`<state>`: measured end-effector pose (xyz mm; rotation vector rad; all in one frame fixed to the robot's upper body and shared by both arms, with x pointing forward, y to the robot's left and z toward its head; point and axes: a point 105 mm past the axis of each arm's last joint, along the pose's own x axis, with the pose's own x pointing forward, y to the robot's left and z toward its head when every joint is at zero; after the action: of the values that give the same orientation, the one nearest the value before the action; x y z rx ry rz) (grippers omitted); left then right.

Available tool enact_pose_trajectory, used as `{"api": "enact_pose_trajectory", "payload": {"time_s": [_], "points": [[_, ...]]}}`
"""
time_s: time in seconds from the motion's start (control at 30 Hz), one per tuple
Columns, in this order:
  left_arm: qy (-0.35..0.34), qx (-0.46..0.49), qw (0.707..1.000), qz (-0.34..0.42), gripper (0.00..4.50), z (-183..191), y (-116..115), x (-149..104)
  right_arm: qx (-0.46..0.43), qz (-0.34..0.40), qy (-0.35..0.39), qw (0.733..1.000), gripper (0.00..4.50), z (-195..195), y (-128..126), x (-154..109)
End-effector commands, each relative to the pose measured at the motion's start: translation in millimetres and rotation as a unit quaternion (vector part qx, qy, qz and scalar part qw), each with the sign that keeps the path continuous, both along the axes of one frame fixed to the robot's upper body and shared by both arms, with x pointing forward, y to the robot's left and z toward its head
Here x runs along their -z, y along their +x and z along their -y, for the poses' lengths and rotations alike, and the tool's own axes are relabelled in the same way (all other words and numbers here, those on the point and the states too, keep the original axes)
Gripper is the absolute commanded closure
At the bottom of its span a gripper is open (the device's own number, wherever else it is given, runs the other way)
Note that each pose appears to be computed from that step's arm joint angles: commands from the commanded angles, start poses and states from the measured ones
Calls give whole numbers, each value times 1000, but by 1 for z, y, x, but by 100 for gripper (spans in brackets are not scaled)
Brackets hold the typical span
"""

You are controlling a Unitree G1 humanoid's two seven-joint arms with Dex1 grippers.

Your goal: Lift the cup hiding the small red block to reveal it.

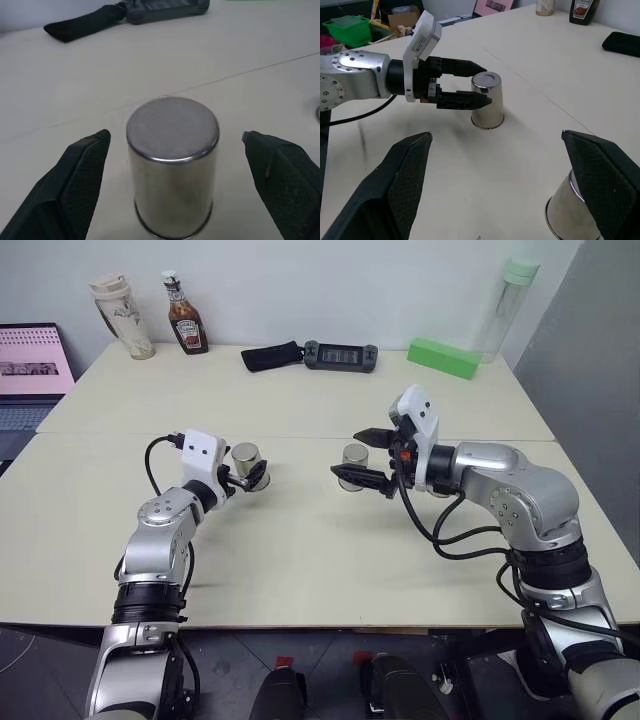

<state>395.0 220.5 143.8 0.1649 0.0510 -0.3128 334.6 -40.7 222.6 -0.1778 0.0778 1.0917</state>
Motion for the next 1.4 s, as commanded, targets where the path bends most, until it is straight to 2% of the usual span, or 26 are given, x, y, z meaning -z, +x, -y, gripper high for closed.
{"api": "enact_pose_trajectory", "payload": {"time_s": [0.03,0.17,0.27,0.37,0.47,0.6,0.7,0.8,0.93,1.1,1.4], "points": [[7,5,1000,17,0,7,4,-4,-4,25,1,1000,10,-1,-5,-8],[0,8,1000,9,0,13,7,3,-5,22,1,1000,10,-1,-6,-7],[-4,7,1000,9,48,15,9,5,-5,17,4,1000,0,-2,-6,-5],[-5,1,1000,9,121,13,10,4,-4,17,5,1000,0,-3,-6,-5],[7,-12,1000,14,175,8,13,1,-3,17,4,1000,0,-3,-6,-4],[-4,-11,999,31,175,4,12,-9,-3,16,2,1000,0,-3,-5,-3],[-56,1,997,60,175,-1,4,-32,-10,14,3,1000,0,-4,-8,-2],[-65,-6,995,81,175,-20,-11,-48,-20,9,3,1000,0,-6,-12,0],[-90,-62,990,92,175,-58,-25,-63,-27,-2,0,1000,0,-8,-14,5],[-40,-108,992,46,175,-78,-30,-36,-18,-12,-11,1000,0,-13,-7,12],[-37,-132,990,30,175,-74,-21,0,-29,-11,-18,999,0,-18,-10,15]]}}
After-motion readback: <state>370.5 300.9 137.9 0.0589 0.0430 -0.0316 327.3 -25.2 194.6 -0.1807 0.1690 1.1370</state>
